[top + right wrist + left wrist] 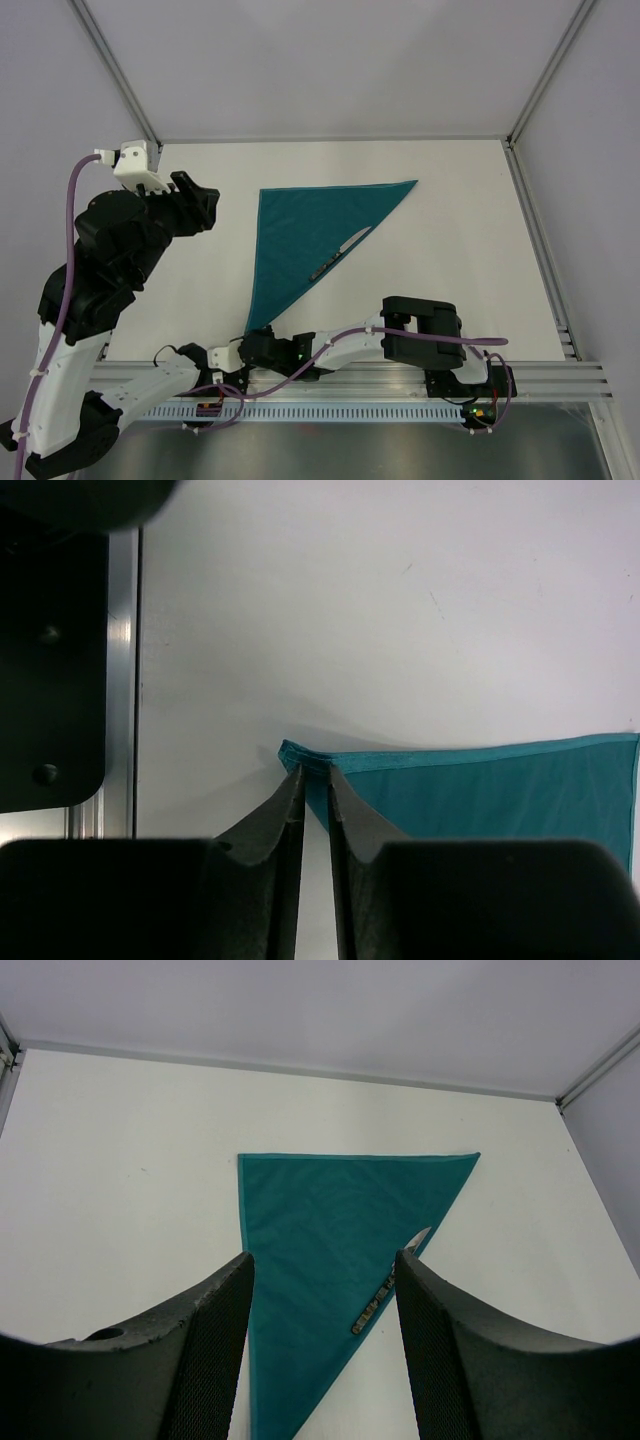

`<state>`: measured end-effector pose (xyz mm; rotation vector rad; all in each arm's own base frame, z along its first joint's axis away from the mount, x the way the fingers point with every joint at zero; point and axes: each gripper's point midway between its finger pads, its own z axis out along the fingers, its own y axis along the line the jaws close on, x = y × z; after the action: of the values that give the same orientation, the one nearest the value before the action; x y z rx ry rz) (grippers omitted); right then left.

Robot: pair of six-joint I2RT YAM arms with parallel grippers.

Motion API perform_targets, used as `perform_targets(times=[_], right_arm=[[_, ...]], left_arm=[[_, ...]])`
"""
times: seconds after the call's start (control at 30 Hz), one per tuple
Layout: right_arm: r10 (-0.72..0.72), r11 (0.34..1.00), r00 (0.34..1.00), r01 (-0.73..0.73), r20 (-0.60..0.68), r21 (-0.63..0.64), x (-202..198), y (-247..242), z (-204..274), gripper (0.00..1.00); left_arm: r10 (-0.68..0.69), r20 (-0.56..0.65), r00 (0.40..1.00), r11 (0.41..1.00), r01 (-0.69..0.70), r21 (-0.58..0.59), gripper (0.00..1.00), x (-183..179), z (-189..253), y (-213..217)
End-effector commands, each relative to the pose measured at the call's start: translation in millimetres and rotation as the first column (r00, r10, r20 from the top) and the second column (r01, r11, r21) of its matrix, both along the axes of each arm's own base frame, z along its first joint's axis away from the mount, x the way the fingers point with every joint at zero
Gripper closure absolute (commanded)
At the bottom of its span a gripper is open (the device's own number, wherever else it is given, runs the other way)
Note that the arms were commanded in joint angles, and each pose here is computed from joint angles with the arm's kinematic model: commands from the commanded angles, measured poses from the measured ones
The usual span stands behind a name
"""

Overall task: Fold the napkin, place the utensils inside, and roll it up
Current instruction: Fold the napkin

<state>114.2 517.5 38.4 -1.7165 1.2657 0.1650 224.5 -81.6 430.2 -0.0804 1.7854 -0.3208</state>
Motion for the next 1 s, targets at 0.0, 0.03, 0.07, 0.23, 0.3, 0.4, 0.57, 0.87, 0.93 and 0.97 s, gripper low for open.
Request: perform_targets(times=[0.0, 0.03, 0.07, 0.23, 0.3, 0.4, 0.57, 0.87, 0.93, 0.97], right_arm=[[-0.052, 0.995, 0.999, 0.051, 0.007, 0.081, 14.7, 17.1, 29.2, 0.79], [-0.051, 0.995, 0.999, 0.051, 0.005, 0.081, 14.4, 17.0, 30.1, 0.77], [-0.047, 0.995, 0.999, 0.047, 0.002, 0.083, 13.7, 16.9, 31.5, 0.75], [-0.035, 0.996, 0.999, 0.037, -0.02, 0.083, 9.8, 16.3, 34.4, 0.54], [-0.037, 0.996, 0.999, 0.038, -0.02, 0.077, 10.8, 17.6, 30.2, 0.52], [-0.041, 0.997, 0.999, 0.041, -0.014, 0.066, 11.4, 20.3, 22.4, 0.52], [-0.046, 0.997, 0.999, 0.046, 0.001, 0.065, 14.2, 26.5, 17.8, 0.52], [-0.061, 0.997, 0.998, 0.06, 0.023, 0.046, 18.7, 31.2, 3.0, 0.51], [-0.063, 0.997, 0.998, 0.062, 0.028, 0.047, 19.6, 32.6, 2.8, 0.51], [-0.064, 0.997, 0.998, 0.063, 0.029, 0.043, 19.8, 32.4, 0.2, 0.51]], left_arm=[[-0.021, 0.006, 1.0, 1.0, 0.021, 0.004, 0.36, -0.5, 0.9, -3.3], [-0.021, 0.007, 1.0, 1.0, 0.021, 0.003, 0.36, -0.9, 1.2, -3.0], [-0.023, 0.008, 1.0, 1.0, 0.023, 0.002, 0.36, -0.9, 1.5, -3.4], [-0.024, 0.005, 1.0, 1.0, 0.024, 0.003, 0.36, -1.2, 0.3, -3.5], [-0.027, 0.005, 1.0, 1.0, 0.027, 0.003, 0.36, -0.6, 0.1, -4.5], [-0.027, 0.003, 1.0, 1.0, 0.027, 0.006, 0.36, -0.5, -0.8, -4.4], [-0.027, 0.005, 1.0, 1.0, 0.027, 0.011, 0.36, -1.4, -0.6, -3.3], [-0.032, -0.008, 0.999, 0.999, 0.032, 0.027, 0.36, 1.9, -6.3, -5.7], [-0.034, -0.011, 0.999, 0.999, 0.034, 0.03, 0.36, 2.1, -7.5, -6.1], [-0.034, -0.012, 0.999, 0.999, 0.034, 0.032, 0.36, 2.2, -8.1, -6.1]])
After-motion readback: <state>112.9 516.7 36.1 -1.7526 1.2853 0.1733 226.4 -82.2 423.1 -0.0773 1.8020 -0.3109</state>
